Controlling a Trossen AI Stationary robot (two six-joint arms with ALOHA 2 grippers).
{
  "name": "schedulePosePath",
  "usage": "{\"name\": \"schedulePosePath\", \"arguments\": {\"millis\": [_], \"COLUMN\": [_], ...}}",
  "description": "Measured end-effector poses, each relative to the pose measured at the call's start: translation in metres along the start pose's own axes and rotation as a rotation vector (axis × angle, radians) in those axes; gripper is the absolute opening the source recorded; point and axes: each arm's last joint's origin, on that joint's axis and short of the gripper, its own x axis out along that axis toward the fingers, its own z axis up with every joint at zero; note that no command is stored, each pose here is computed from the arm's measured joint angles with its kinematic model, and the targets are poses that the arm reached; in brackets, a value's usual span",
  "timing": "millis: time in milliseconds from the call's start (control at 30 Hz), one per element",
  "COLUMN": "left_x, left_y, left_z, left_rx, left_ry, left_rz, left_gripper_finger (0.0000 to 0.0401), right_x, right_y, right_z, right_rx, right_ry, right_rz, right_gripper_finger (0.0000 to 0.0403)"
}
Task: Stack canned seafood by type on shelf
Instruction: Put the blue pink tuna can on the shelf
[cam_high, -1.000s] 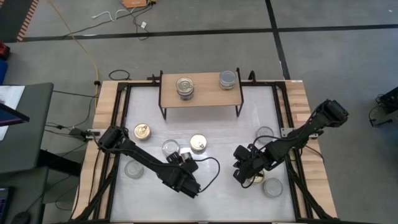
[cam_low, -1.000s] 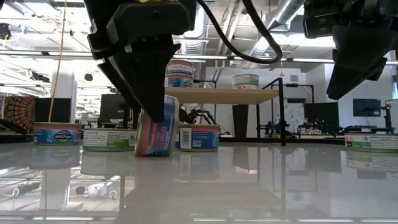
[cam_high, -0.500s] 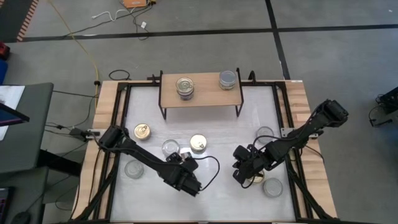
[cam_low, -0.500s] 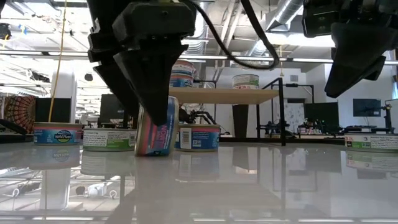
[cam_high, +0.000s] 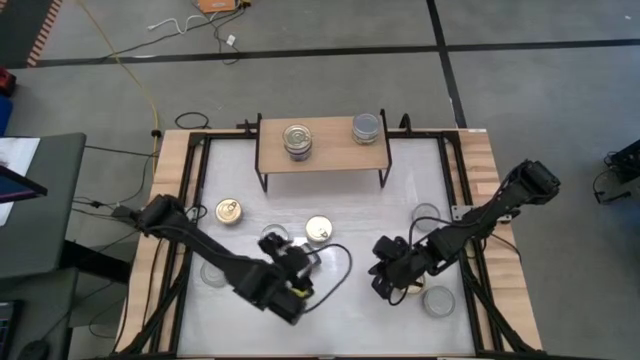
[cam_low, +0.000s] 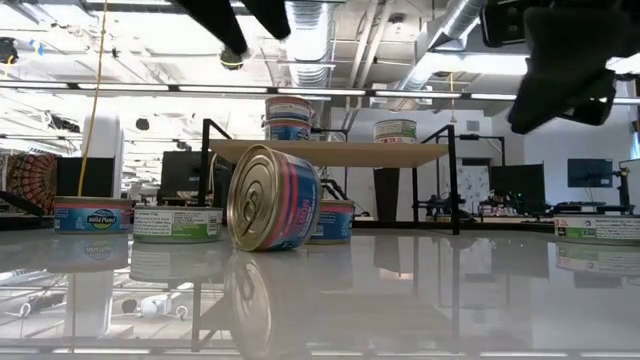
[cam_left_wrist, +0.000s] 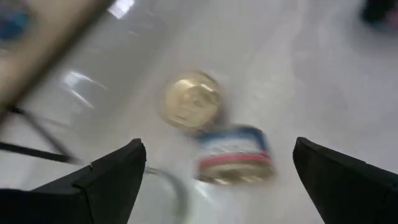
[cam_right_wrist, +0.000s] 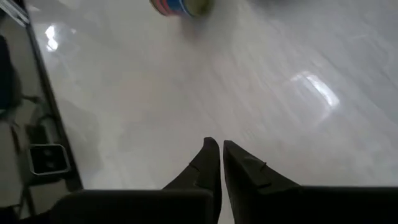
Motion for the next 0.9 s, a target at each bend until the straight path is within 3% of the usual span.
{"name": "schedulePosePath", "arguments": {"millis": [133,233,433,633,767,900], "left_x": [-0.011,-0.009,-0.009,-0.016,-0.021,-0.024], "left_y": [0.011,0.014,0.029,0.07,0.097,0.122], "left_z": [-0.011,-0.026,-0.065,-0.091,-0.097,-0.101], "left_rx": [0.028,0.023,-0.019,-0.088,-0.1,-0.077], "left_ry": [-0.065,-0.096,-0.118,-0.181,-0.24,-0.284], "left_rz": [0.122,0.167,0.137,-0.045,-0.219,-0.417], "left_gripper_finger": [0.0391,0.0391,0.0391,0.0391,0.0391,0.0391], "right_x": [0.0,-0.001,-0.007,-0.009,0.014,0.044], "right_y": [0.005,0.008,0.016,0.027,0.047,0.064], "right_z": [0.003,0.007,0.027,0.057,0.075,0.09], "right_rx": [0.039,0.077,0.158,0.222,0.211,0.176], "right_ry": [-0.051,-0.126,-0.219,-0.279,-0.286,-0.184], "right_rz": [0.037,0.057,0.063,0.075,0.046,-0.118], "right_gripper_finger": [0.0016,0.0014,0.0014,0.0012,0.0011,0.0011]}}
